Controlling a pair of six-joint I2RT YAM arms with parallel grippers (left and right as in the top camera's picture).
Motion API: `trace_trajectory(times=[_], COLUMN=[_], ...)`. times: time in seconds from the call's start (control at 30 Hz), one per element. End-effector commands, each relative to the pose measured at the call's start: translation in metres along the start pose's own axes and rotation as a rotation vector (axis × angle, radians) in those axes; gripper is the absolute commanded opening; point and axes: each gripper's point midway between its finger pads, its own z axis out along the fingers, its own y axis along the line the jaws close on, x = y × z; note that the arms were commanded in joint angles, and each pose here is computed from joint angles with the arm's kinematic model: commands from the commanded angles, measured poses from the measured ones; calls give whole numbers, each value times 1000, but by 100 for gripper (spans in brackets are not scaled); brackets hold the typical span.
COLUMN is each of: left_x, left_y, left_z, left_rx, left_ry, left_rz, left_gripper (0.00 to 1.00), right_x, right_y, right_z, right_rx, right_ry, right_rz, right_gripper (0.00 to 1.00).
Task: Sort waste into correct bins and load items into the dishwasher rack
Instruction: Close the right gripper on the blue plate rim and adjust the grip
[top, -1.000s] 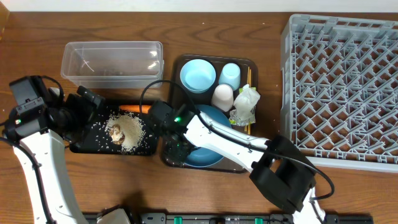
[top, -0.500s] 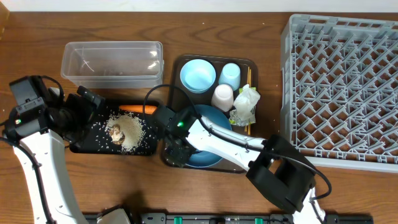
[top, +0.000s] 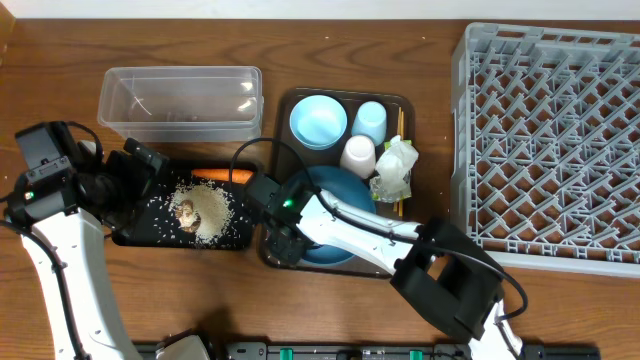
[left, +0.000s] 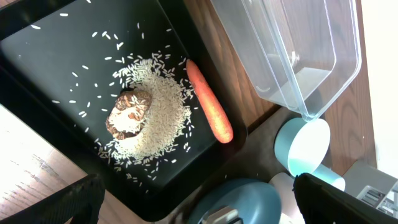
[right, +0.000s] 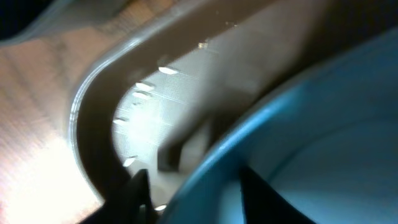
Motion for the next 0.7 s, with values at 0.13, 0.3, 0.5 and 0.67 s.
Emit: trace_trajectory(times=[0.13,0.3,0.5,0.67], left_x=[-2,-2,-2,-2], left_y=[-2,-2,-2,-2], left_z=[-3,-3,-3,-3], left_rx=[8,8,8,8], left_ry=[-5,-5,-5,-5], left_rz=[12,12,12,12], left_gripper=[98,98,98,98], right_x=[6,3,-4,-15], right_y=[-3,3,12,22], right_z=[12,12,2,-21], right_rx=[36,32,-10,-57], right_ry=[26,16,11,6], right_rz=[27,32,44,53], right_gripper=[20,9,1,1])
